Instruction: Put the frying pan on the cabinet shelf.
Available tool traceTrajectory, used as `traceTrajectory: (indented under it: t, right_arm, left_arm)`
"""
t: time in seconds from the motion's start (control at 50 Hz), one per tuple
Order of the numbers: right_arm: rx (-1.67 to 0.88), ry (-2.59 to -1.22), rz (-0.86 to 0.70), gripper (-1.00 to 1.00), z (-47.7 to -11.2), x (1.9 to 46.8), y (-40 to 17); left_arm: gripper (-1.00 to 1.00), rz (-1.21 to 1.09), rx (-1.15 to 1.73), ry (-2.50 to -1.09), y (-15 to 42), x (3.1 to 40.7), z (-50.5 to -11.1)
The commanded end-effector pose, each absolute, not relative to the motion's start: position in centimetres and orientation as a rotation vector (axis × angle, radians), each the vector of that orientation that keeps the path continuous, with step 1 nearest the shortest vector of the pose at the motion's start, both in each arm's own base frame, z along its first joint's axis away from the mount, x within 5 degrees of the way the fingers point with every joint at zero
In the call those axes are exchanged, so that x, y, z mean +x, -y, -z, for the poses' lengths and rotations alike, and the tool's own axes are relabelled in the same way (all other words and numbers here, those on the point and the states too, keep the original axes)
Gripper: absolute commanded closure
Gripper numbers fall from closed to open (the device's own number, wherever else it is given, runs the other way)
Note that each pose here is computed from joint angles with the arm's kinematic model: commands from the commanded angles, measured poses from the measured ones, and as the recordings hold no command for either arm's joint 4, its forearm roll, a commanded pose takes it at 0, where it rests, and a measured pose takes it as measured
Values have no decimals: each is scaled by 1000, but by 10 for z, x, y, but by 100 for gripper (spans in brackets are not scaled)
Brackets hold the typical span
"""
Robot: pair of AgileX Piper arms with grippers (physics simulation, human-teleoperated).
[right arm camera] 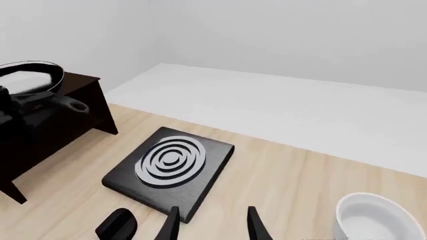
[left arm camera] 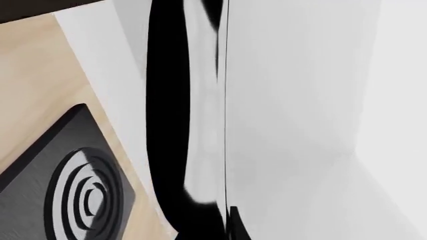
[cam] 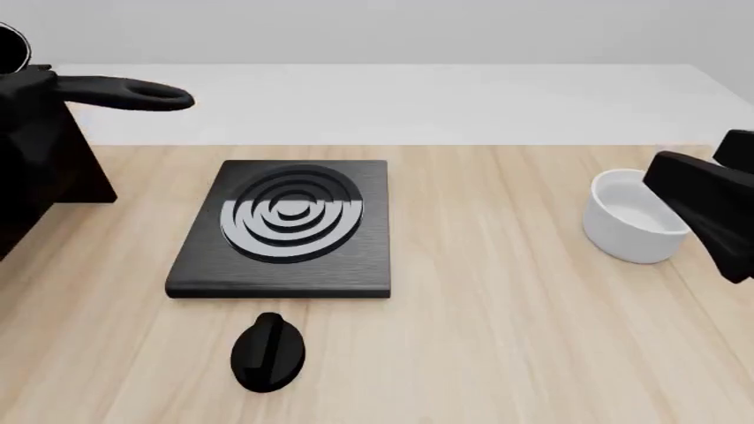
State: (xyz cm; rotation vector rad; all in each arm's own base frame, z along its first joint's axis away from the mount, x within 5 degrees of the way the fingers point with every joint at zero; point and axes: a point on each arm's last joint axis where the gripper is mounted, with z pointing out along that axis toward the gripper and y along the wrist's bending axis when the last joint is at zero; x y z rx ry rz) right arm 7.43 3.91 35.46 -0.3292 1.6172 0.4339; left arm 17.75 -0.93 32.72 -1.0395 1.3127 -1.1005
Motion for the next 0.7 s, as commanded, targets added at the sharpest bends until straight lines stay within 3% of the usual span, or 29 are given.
traceTrajectory:
  t: [0.02,0.38,0.7]
  right_arm:
    - [-313,-1627,-465,-100,-354,75,-41]
    - [-321,-1638,-466,-100,-350,78,-43]
    - [-337,-1636,-467,-100,-350,81,-45]
  left_arm:
    - [100,1016,-969,-1289,0,208,-342]
    - [100,1046,-1116,-1151,-26,234,-326]
    - [100,967,-1127,-1113,-48,258,-360]
